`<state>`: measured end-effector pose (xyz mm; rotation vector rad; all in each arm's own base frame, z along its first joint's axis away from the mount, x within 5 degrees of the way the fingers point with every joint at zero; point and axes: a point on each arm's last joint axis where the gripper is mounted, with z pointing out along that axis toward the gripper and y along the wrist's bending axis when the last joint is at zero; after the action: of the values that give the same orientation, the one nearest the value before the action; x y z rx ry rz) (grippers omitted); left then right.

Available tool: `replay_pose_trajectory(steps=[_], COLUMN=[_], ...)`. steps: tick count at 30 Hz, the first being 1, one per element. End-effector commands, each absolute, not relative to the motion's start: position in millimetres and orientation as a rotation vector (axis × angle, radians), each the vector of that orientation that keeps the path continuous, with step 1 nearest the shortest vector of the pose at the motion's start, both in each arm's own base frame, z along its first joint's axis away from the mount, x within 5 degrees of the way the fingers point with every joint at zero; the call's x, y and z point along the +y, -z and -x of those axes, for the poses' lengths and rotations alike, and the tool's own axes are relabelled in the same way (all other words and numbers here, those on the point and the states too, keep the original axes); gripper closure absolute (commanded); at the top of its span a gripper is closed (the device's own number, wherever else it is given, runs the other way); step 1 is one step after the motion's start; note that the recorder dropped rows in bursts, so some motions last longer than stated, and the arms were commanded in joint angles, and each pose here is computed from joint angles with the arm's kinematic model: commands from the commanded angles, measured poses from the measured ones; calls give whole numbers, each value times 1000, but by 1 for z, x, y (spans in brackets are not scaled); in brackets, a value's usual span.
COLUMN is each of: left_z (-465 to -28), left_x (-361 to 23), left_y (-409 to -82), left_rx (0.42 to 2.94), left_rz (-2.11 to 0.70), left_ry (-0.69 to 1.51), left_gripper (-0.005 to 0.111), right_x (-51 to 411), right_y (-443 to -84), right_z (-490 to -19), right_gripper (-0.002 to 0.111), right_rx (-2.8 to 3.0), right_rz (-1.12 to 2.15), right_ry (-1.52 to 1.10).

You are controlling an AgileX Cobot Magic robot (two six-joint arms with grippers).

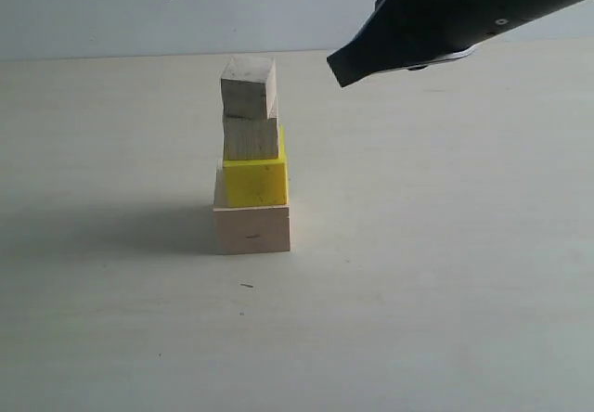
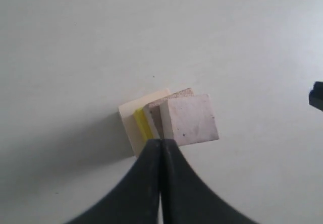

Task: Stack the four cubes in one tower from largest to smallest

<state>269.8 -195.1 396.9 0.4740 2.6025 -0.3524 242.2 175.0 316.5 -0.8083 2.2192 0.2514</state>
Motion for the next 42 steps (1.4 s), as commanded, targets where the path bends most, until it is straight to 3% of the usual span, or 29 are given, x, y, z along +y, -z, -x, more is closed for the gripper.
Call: replay_pose_trajectory(steps=[1,17,42], left_z=[-265,-244,-245], left_x=[-185,-162,-161], left_y=[-391,-364,-365], left_rx=[2597,2668,2660], left_rz=[-499,-525,-527], left_ry=[252,115,95], left_gripper=[107,107,107], right_x=[181,200,213], right_y=[-304,-275,-271], right_z=[-254,-278,-291], right_gripper=[108,108,108], right_rx=[2210,2211,2201], right_rz=[819,805,843], right_ry=[-236,-264,-293])
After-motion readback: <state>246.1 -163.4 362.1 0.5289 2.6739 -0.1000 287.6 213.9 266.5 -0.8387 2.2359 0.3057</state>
